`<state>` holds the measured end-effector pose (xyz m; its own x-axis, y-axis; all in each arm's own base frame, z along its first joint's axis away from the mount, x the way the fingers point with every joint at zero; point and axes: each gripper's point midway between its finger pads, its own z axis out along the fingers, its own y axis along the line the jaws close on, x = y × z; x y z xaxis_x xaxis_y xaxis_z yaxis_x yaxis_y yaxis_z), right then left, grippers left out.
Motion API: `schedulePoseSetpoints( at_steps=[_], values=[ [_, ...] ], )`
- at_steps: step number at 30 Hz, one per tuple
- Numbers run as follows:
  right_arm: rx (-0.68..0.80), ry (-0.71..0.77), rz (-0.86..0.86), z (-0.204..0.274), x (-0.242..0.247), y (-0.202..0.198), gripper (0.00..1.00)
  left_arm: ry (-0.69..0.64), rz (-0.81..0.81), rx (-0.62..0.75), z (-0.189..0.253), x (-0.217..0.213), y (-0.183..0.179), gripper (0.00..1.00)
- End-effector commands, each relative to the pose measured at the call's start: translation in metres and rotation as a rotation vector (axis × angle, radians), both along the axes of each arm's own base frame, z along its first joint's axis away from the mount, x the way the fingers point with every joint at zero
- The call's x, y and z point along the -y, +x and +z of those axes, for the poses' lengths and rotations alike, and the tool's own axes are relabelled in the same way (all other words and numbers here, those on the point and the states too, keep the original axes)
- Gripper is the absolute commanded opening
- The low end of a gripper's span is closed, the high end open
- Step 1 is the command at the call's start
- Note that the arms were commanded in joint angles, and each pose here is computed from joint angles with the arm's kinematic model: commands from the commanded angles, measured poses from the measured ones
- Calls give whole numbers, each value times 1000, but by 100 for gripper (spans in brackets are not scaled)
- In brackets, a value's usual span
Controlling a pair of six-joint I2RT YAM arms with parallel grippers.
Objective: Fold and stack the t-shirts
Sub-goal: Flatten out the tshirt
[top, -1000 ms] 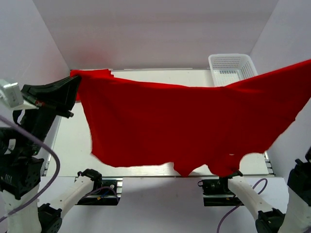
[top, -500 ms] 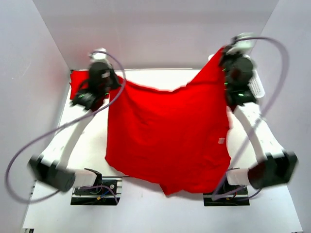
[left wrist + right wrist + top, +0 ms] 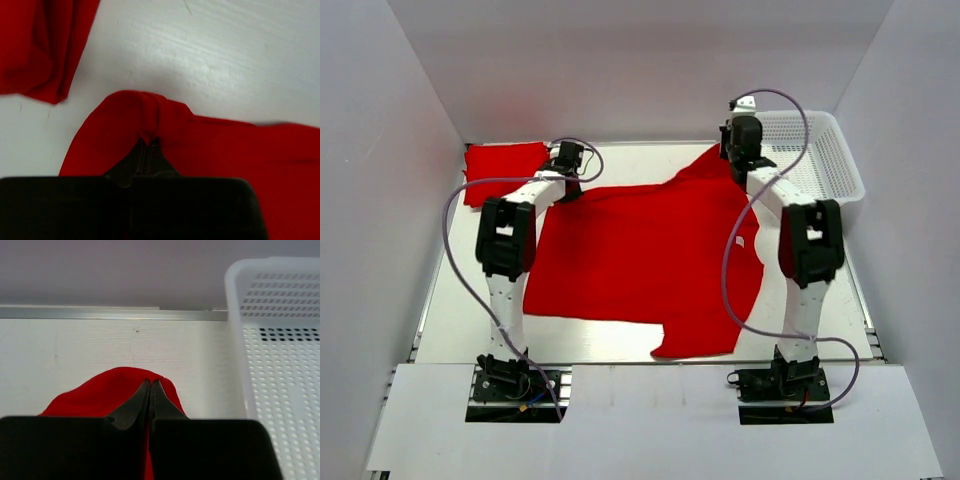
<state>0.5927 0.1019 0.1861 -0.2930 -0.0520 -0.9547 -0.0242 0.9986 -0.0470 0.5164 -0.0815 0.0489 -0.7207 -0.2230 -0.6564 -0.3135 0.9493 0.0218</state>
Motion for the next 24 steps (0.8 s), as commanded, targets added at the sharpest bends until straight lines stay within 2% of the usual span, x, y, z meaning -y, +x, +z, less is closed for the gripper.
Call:
schedulePoseSetpoints(
  at_steps=[1, 2, 3, 4, 6, 7, 8, 9, 10, 11, 13, 14, 15, 17, 18, 19, 22, 23, 24],
  values=[
    [69, 14, 6, 29, -8, 33, 0, -7, 12, 114, 31, -8, 44, 0],
    [14, -2, 7, -7, -10, 42, 0, -14, 6, 113, 26, -5, 50, 0],
    [13, 0, 8, -11, -11, 48, 0, -39, 2, 140, 33, -5, 64, 0],
    [62, 10, 2, 12, -12, 61, 0, -43, 7, 118, 15, -9, 70, 0],
    [62, 11, -16, -4, -13, 77, 0, -59, 8, 146, 21, -10, 87, 8],
    [123, 25, -19, 12, -16, 85, 0, -71, 7, 148, 18, -12, 92, 31],
    [137, 29, -22, 7, -16, 92, 0, -88, -10, 134, 7, -7, 95, 48],
    [134, 32, -20, -6, -19, 97, 0, -107, -14, 175, 17, -8, 107, 65],
    [150, 33, -22, -6, -17, 101, 0, -122, -26, 190, 18, -4, 112, 73],
    [221, 50, -22, 7, -20, 112, 5, -145, -37, 212, 25, -4, 118, 81],
    [254, 47, 8, 0, -27, 121, 13, -173, -53, 258, 35, -2, 130, 100],
    [310, 61, 18, 26, -30, 129, 17, -199, -79, 263, 36, 4, 131, 100],
    [294, 60, 22, 12, -32, 133, 36, -209, -88, 284, 44, 6, 135, 100],
    [299, 67, 37, 20, -36, 133, 54, -220, -92, 312, 55, 3, 138, 100],
    [338, 43, 41, 42, -34, 130, 76, -221, -111, 328, 58, 5, 141, 100],
    [326, 38, 39, 39, -33, 126, 90, -222, -113, 350, 69, 6, 143, 100],
    [340, 35, 52, 74, -32, 111, 90, -236, -167, 402, 92, 13, 147, 100],
    [331, 33, 58, 77, -31, 108, 90, -235, -188, 426, 100, 15, 151, 100],
    [260, 20, 87, 60, -36, 100, 90, -221, -217, 422, 100, 17, 150, 100]
  ],
)
